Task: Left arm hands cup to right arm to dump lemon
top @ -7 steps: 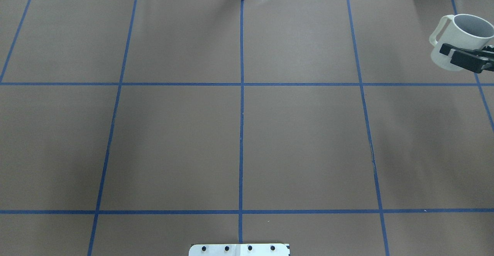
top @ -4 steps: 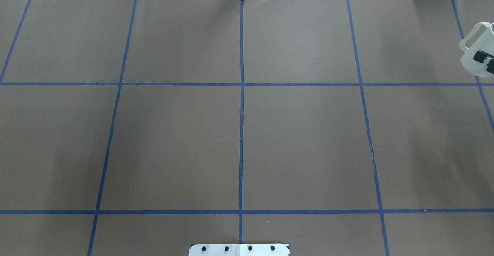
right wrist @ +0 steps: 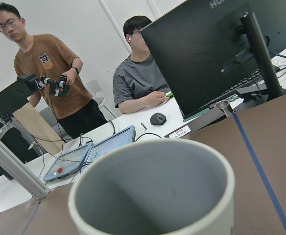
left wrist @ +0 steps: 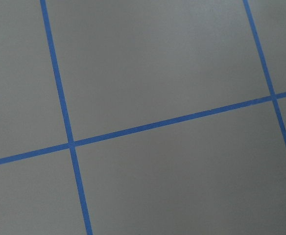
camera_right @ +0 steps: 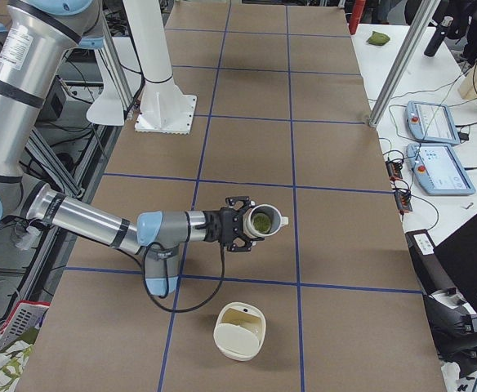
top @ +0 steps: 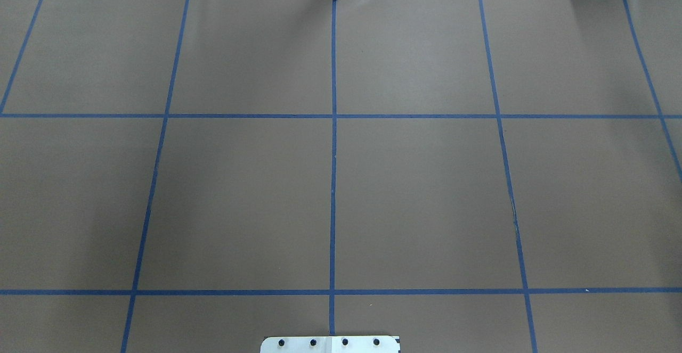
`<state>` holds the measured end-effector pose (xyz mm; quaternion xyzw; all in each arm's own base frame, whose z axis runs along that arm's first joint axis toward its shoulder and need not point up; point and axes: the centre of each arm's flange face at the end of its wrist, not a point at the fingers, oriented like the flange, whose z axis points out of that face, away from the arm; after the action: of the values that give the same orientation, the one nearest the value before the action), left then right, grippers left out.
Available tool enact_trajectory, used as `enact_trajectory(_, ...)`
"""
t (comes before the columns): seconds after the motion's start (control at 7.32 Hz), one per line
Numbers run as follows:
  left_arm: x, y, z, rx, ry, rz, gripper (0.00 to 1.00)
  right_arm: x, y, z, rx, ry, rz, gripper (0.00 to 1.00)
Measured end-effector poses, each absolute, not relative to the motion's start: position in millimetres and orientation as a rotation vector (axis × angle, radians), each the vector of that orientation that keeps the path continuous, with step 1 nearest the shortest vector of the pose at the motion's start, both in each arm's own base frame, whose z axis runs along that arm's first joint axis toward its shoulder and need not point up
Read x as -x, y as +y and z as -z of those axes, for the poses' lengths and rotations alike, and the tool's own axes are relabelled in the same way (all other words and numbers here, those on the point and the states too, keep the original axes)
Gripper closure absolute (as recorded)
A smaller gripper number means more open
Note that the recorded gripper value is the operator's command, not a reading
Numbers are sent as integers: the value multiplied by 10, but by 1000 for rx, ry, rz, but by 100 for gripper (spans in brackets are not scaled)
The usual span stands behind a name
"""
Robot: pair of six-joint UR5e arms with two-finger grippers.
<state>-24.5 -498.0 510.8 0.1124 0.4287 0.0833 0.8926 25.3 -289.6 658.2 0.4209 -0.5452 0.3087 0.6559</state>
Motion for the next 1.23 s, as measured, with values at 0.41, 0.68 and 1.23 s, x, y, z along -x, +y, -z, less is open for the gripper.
enact_trajectory(0.41, 236, -5000, -5041, -247, 892, -181, 0, -619, -2379, -7135, -835, -1347, -990, 100)
enact_trajectory(0.68, 233, -5031, -4984, -261, 892, -188, 0, -725, -2318, -7264, -735, -1421, -1163, 100)
enact_trajectory(1.23, 224, -5070, -4914, -274, 892, -195, 0, -762, -2565, -7313, -545, -1596, -1423, 100)
